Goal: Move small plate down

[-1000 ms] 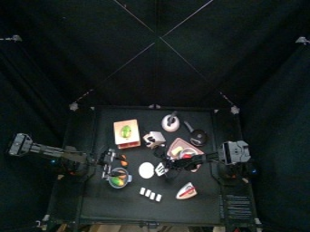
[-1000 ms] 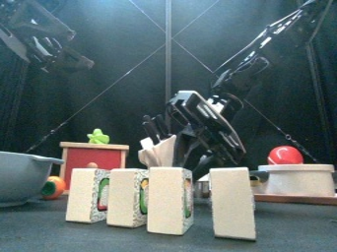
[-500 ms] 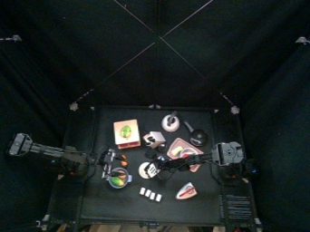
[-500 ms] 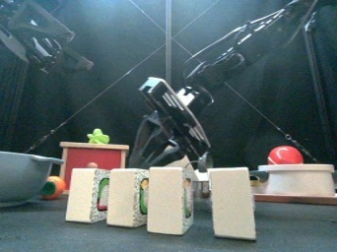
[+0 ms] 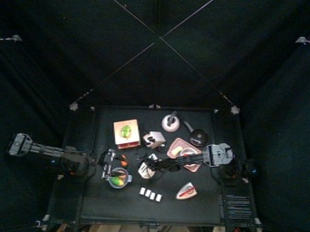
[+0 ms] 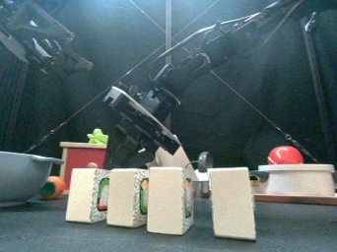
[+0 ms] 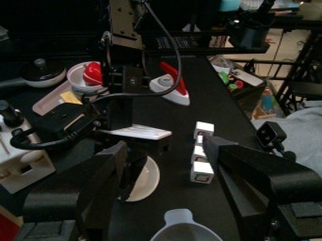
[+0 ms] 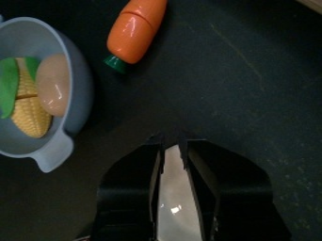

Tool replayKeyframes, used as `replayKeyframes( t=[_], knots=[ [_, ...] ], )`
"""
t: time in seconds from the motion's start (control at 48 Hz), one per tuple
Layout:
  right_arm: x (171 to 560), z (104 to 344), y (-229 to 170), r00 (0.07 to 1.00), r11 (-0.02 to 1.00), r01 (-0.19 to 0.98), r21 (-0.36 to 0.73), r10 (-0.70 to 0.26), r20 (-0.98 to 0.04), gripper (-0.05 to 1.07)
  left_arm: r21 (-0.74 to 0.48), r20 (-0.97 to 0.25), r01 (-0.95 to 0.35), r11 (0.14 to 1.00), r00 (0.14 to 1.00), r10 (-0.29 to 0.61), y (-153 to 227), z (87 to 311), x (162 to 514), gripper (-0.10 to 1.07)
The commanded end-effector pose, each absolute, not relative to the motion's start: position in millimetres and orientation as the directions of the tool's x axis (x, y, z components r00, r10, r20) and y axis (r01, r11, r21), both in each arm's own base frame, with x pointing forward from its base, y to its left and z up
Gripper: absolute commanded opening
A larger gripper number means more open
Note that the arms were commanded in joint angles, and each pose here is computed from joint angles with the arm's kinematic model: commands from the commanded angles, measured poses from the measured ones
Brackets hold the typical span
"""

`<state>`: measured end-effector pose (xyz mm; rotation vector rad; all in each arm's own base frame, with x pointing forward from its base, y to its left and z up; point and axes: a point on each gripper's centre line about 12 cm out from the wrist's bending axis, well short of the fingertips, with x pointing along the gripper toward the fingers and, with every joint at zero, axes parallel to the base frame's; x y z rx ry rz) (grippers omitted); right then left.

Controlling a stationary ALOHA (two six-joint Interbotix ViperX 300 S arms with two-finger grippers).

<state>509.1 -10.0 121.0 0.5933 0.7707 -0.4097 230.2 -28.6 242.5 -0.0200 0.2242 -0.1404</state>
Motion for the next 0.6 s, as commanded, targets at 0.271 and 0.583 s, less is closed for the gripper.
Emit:
replayKeyframes(
  t=[0.271, 0.583],
  knots=[
    [516.0, 125.6, -13.5, 0.657, 0.762, 0.550, 0.342, -0.142, -0.740, 0.62, -0.034, -0.205, 0.138, 0.990, 0.968, -0.142, -29.0, 247.5, 232.2, 0.98],
    [508.5, 119.5, -10.1, 0.632, 0.760, 0.562, 0.326, -0.142, -0.762, 0.62, -0.032, -0.210, 0.138, 0.990, 0.967, -0.142, -28.9, 246.1, 231.7, 0.98]
  ],
)
